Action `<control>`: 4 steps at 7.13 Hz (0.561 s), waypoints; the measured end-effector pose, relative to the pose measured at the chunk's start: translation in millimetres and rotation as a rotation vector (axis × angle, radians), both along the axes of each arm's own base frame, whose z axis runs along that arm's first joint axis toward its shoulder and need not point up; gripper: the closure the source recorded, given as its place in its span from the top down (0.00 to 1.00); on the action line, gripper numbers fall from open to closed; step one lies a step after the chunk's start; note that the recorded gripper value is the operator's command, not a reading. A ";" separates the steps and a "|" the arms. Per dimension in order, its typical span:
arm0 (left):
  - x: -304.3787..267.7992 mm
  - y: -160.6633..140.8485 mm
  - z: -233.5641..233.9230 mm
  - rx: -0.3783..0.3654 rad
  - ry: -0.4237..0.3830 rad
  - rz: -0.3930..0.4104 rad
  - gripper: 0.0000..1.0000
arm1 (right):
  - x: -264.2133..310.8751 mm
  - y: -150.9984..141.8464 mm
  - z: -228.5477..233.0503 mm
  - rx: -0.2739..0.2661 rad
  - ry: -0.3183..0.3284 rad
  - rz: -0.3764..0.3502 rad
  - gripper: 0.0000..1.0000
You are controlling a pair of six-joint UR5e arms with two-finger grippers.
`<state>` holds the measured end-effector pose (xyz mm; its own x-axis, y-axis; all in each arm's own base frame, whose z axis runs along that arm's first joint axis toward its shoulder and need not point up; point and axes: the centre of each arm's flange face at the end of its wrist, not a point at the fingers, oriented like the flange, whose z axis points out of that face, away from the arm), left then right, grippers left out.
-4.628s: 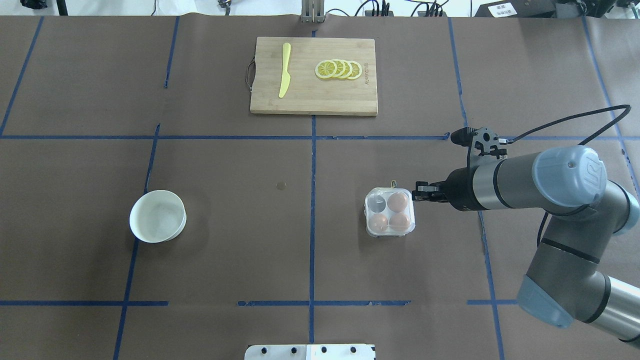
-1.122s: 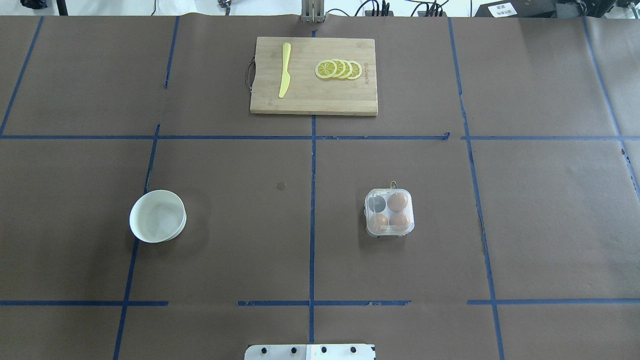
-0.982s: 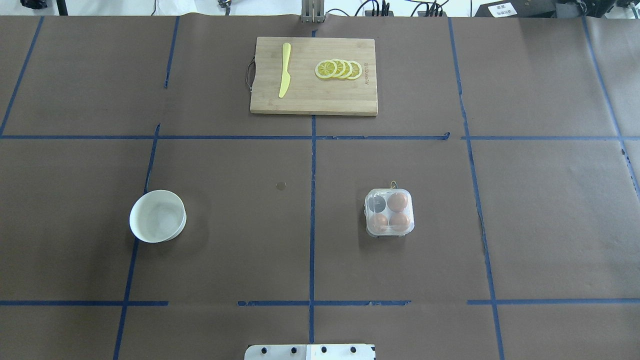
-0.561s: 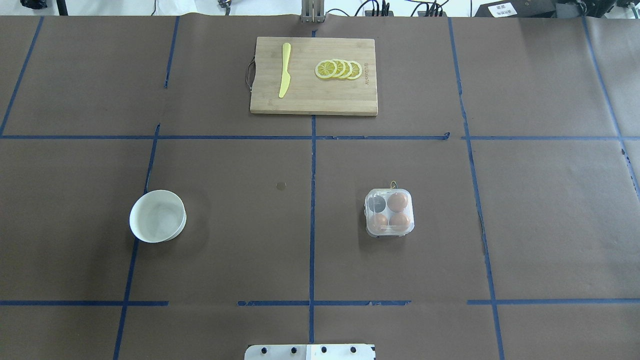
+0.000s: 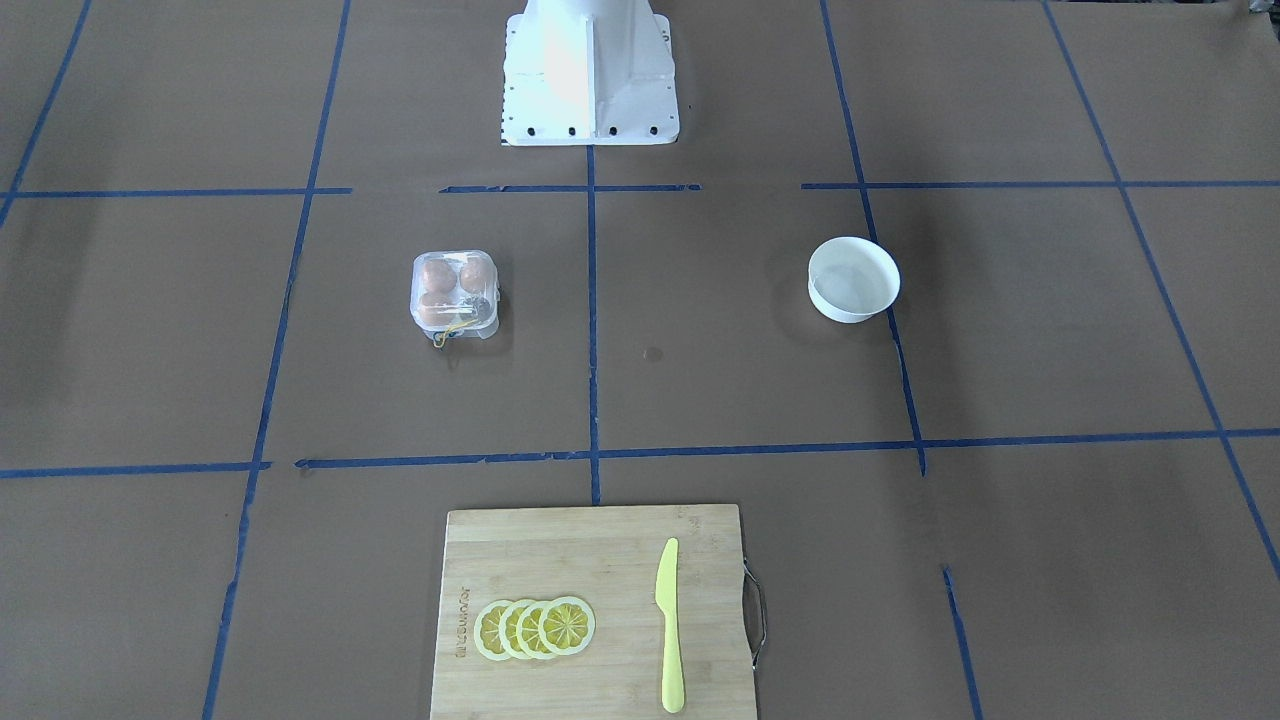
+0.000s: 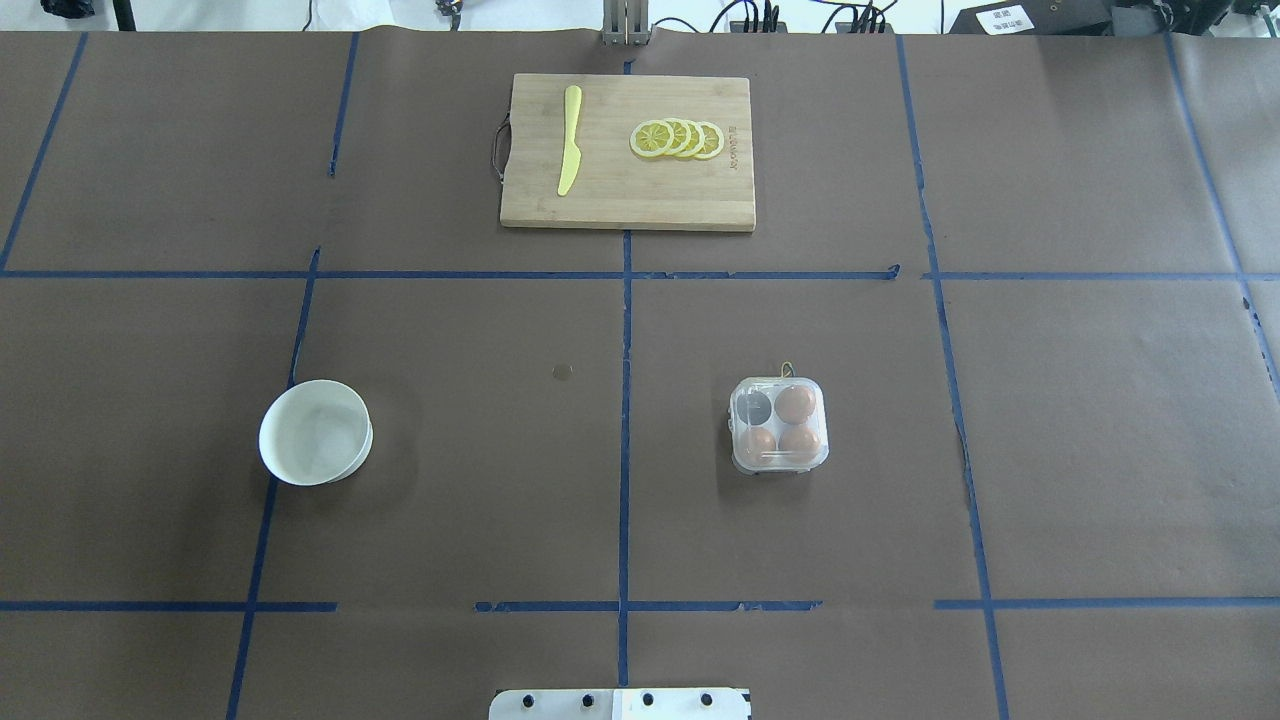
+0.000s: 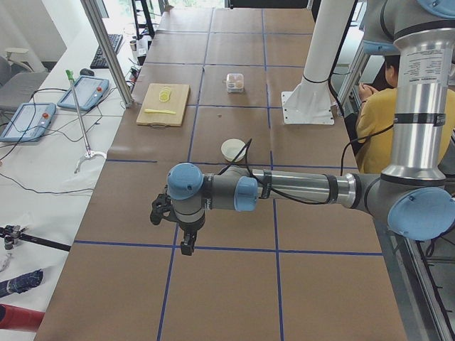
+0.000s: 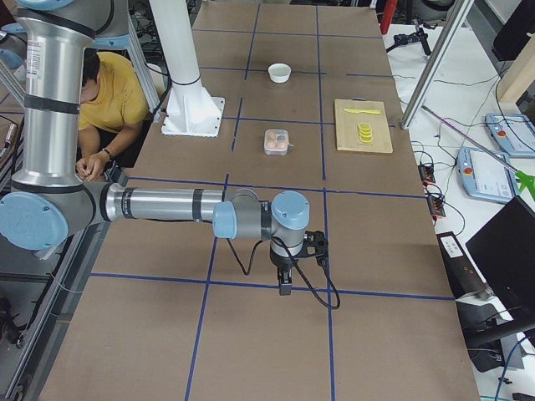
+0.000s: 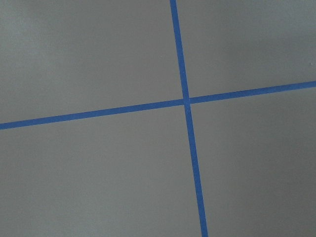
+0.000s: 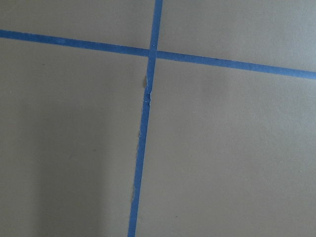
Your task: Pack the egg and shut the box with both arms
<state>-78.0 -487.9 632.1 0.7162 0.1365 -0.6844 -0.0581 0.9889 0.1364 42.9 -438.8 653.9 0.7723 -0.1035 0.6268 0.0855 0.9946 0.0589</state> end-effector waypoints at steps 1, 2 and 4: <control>0.0 0.3 0.5 -0.001 0.000 0.000 1.00 | -0.1 -1.0 -1.2 0.003 0.000 0.000 1.00; 0.0 1.0 1.4 -0.003 0.000 0.000 1.00 | -0.2 -2.0 -2.9 0.007 -0.001 -0.001 1.00; 0.0 2.0 2.6 -0.005 0.000 0.000 1.00 | -0.6 -1.6 0.2 0.004 -0.001 -0.005 1.00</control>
